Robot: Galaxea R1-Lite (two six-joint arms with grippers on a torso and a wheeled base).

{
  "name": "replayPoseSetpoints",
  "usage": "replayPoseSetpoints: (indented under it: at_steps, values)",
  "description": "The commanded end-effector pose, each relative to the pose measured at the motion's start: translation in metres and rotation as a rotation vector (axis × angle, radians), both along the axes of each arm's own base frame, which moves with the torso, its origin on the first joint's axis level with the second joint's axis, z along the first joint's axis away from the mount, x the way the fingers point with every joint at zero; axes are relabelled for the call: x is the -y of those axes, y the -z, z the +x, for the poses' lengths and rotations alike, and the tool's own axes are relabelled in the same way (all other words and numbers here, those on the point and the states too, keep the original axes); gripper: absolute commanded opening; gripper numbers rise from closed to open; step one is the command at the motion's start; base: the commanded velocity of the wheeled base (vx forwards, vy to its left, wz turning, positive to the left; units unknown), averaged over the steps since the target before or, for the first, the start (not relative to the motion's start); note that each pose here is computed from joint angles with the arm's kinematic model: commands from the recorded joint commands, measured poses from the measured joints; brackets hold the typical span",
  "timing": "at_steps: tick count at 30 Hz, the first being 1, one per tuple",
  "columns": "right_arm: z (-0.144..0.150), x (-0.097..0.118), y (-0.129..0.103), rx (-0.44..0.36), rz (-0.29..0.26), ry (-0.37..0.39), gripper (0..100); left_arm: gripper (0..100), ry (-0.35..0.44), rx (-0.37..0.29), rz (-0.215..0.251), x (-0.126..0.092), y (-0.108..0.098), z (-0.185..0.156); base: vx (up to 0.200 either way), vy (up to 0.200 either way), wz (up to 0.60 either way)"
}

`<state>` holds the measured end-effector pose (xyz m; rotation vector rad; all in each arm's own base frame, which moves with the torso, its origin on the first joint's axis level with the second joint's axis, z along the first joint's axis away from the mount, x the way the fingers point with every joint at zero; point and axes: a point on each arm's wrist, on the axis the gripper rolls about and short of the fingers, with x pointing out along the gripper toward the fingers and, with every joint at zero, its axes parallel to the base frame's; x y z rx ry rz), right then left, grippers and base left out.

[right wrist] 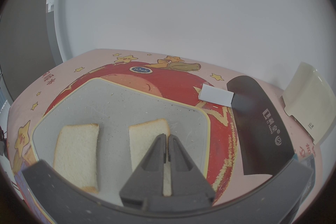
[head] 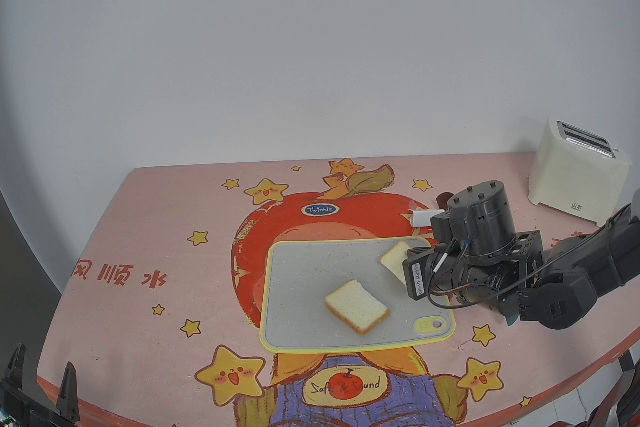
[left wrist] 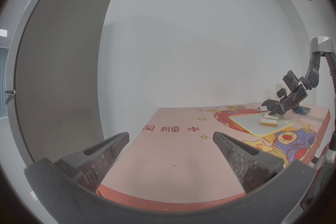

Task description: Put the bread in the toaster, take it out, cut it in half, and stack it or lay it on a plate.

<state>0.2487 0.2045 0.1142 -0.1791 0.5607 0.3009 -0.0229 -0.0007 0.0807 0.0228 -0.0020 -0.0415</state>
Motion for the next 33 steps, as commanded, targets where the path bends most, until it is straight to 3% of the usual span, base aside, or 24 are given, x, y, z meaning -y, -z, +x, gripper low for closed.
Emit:
replayPoseSetpoints:
  at_steps: [1,23,33]
  values:
    - [-0.005,-0.001,-0.006,0.014,0.013,-0.013,0,100,0.000,-0.017,0.000,0.000,0.004,0.001,0.000,0.000,0.00]
    - [-0.027,0.013,-0.035,0.080,0.064,-0.019,0,100,0.000,-0.017,0.000,0.000,0.004,0.001,0.000,0.000,0.00]
    - [-0.032,0.019,-0.037,0.084,0.066,-0.016,0,100,0.000,-0.017,0.000,0.000,0.004,0.001,0.000,0.000,0.00]
